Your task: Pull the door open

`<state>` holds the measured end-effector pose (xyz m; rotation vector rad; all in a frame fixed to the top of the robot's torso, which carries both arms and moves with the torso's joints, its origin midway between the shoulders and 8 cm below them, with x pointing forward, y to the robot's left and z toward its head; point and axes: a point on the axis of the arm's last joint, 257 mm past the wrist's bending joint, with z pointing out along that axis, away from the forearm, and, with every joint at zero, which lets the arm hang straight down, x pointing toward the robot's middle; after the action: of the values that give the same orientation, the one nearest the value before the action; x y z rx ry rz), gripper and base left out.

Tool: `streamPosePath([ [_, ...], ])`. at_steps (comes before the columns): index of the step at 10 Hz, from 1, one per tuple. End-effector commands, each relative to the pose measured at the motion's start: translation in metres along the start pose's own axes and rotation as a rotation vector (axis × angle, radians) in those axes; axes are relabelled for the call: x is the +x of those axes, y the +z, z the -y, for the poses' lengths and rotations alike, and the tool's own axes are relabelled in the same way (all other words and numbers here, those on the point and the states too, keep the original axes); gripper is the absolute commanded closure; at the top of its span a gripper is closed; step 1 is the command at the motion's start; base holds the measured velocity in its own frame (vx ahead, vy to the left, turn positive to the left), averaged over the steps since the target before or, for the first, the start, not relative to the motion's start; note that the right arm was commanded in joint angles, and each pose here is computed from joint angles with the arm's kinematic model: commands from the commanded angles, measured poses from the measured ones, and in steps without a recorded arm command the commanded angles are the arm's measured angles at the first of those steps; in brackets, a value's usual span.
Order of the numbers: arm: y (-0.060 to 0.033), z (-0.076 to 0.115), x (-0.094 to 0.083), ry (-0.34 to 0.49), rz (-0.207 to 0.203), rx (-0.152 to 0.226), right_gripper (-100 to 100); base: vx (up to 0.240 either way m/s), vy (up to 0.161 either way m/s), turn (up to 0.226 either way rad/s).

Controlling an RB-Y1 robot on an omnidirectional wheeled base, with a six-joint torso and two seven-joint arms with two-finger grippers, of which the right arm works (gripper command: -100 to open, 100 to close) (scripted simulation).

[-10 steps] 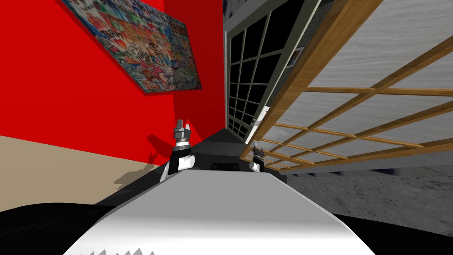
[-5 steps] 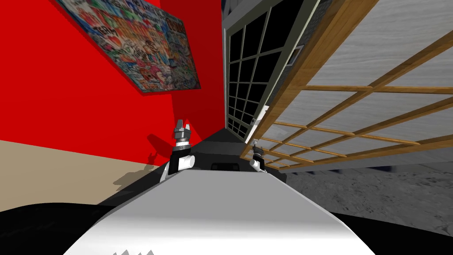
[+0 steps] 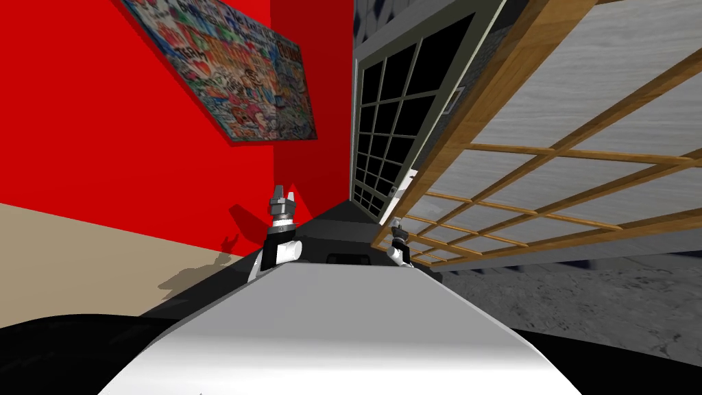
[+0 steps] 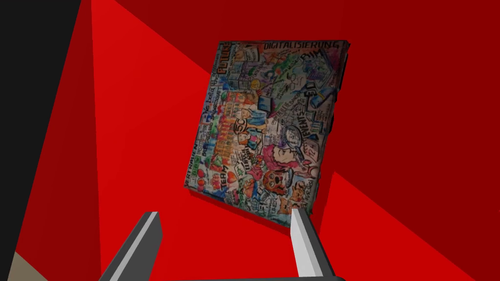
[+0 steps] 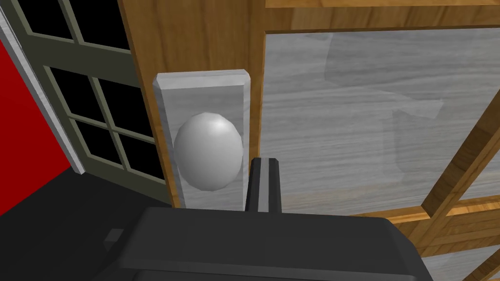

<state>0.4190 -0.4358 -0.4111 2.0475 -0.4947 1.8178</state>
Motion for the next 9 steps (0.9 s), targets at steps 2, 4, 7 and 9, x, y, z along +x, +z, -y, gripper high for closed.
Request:
streamPosePath([
  [2, 0.0, 0.0, 0.0, 0.0, 0.0, 0.0, 100, -0.002, 0.003, -0.001],
  [4, -0.0102, 0.008, 0.003, 0.003, -0.031, 0.026, -100, -0.161, -0.017, 0.178],
  [7, -0.0275, 0.021, 0.007, 0.015, -0.078, 0.07, -100, -0.2, -0.036, 0.168],
  [9, -0.0378, 0.029, 0.009, 0.024, -0.102, 0.097, -100, -0.194, -0.024, 0.143],
])
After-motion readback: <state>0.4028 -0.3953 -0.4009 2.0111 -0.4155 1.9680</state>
